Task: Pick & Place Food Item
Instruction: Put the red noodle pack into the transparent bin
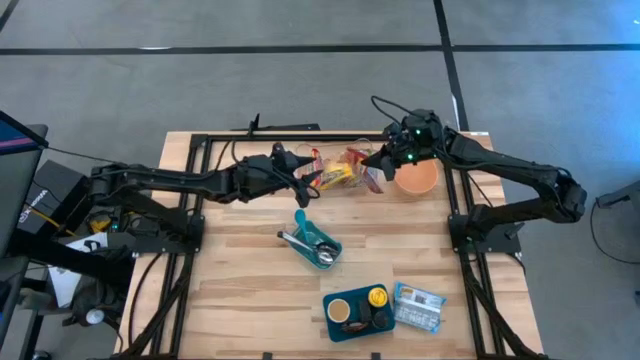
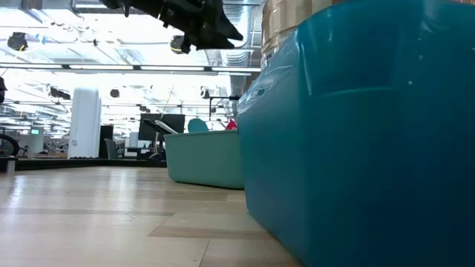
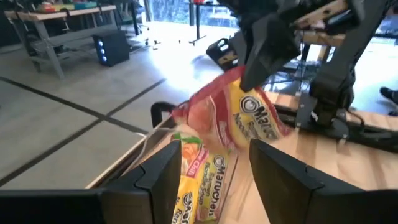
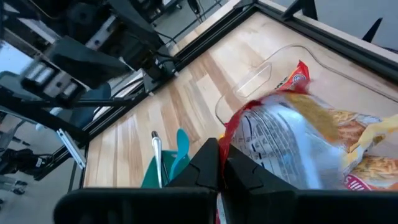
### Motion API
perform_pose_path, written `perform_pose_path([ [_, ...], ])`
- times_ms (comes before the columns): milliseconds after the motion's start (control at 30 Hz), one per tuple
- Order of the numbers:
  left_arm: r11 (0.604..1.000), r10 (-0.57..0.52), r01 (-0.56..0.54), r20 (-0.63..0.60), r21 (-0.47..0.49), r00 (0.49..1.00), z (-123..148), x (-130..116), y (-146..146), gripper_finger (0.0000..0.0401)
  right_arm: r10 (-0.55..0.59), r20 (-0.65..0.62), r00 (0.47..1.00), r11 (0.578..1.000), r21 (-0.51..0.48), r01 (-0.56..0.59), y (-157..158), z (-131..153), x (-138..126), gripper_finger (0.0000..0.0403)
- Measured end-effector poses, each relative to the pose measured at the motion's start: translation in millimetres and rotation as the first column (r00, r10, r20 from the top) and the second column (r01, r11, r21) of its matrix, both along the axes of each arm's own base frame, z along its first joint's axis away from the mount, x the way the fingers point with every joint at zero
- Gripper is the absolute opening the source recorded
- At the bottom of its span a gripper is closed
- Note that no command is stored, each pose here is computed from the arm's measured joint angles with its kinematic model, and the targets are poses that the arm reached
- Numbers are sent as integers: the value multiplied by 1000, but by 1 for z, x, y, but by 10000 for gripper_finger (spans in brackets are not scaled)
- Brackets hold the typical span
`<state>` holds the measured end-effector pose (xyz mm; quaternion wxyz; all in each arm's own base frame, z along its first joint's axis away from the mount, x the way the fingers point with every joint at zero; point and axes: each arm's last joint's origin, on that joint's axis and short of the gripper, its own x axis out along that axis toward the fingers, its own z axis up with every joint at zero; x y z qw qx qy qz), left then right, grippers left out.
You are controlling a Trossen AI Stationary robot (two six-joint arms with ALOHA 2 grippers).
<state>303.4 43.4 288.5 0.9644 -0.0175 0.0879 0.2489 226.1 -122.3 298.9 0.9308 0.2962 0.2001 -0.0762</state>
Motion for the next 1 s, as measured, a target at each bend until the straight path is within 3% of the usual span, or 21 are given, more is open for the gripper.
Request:
perform_pose_path([
  [200,1000,0,-1,76,7,997,20,-13,-1,171,-27,0,1000,1000,15,27,-3,0,-2,0],
  [400,998,15,-6,155,-57,988,30,-21,-2,159,-57,-2,998,998,28,57,-4,0,-2,0],
  [600,998,15,-5,174,-58,985,32,-20,-2,150,-82,90,993,996,33,79,-7,9,2,0],
  [1000,998,15,-5,185,-57,983,32,-20,-2,137,-129,142,982,986,121,112,-28,-11,33,0],
])
